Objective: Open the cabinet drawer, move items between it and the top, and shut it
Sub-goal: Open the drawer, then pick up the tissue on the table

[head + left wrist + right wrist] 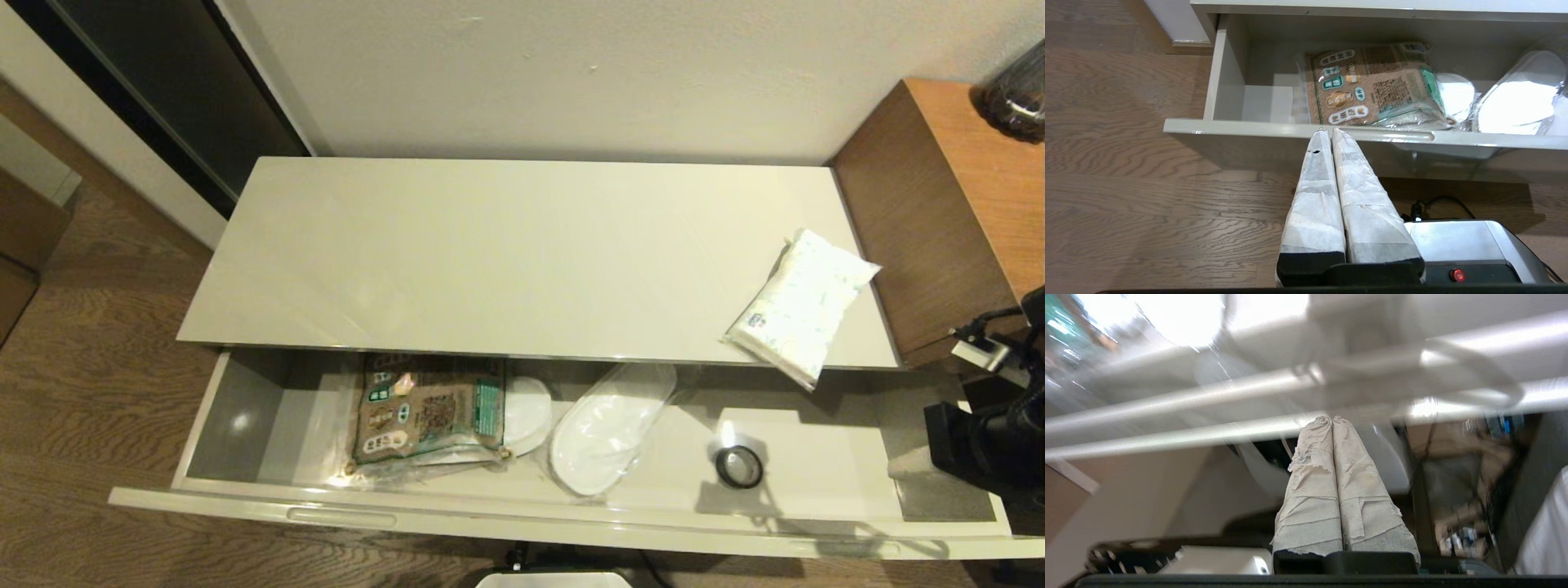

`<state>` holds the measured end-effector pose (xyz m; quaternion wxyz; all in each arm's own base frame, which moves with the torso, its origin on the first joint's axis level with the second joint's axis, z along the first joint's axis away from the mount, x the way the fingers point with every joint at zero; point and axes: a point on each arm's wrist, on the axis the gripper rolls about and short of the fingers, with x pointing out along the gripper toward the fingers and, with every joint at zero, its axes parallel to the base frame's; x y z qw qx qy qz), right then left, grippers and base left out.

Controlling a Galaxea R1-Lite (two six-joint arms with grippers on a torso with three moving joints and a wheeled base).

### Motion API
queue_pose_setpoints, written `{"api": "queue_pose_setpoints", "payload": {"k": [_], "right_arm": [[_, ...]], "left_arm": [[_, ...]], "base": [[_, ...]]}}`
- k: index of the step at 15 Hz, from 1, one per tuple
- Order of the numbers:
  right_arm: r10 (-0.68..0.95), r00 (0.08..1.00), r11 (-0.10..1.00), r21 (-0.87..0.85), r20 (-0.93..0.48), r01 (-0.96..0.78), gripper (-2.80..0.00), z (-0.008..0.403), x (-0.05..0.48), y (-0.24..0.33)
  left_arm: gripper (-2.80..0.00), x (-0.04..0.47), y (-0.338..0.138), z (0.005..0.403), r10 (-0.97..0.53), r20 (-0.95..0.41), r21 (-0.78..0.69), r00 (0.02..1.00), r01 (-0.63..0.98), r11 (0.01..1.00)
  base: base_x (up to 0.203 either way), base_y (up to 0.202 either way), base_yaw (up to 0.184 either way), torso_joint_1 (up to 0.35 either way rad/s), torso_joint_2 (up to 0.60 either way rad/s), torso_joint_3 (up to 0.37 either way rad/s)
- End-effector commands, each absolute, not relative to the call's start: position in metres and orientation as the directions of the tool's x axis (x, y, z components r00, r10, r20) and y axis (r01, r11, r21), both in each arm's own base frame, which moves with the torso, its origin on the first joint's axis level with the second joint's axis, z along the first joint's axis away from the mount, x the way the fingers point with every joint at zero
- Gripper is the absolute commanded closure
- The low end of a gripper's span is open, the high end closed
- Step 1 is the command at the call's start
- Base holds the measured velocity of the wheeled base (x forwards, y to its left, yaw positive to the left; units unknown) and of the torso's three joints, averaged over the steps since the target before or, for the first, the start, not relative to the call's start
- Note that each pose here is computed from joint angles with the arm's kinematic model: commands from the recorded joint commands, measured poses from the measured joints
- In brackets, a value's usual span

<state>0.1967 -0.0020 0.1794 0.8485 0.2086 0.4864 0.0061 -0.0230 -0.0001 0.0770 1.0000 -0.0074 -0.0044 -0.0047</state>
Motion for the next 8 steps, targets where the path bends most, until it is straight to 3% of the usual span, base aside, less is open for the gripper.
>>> {"api": "queue_pose_setpoints", "payload": {"k": [1, 8], "right_arm": [[0.213, 0.579, 0.906, 0.381, -0.787, 0.185, 0.00, 0.200, 0.213, -0.003], [0.210, 0.636, 0.800, 0.504, -0.742, 0.324, 0.00, 0.244, 0.296, -0.005]], "left_arm": [[0.00, -0.023, 0.000, 0.077, -0.009, 0.008, -0.015, 1.000, 0.009, 1.000], [0.00, -0.023, 0.000, 0.077, -0.009, 0.008, -0.014, 1.000, 0.009, 1.000]], "base": [[0.000, 0.000, 0.000, 0.000, 0.00, 0.000], [0.000, 0.000, 0.000, 0.000, 0.00, 0.000]]}}
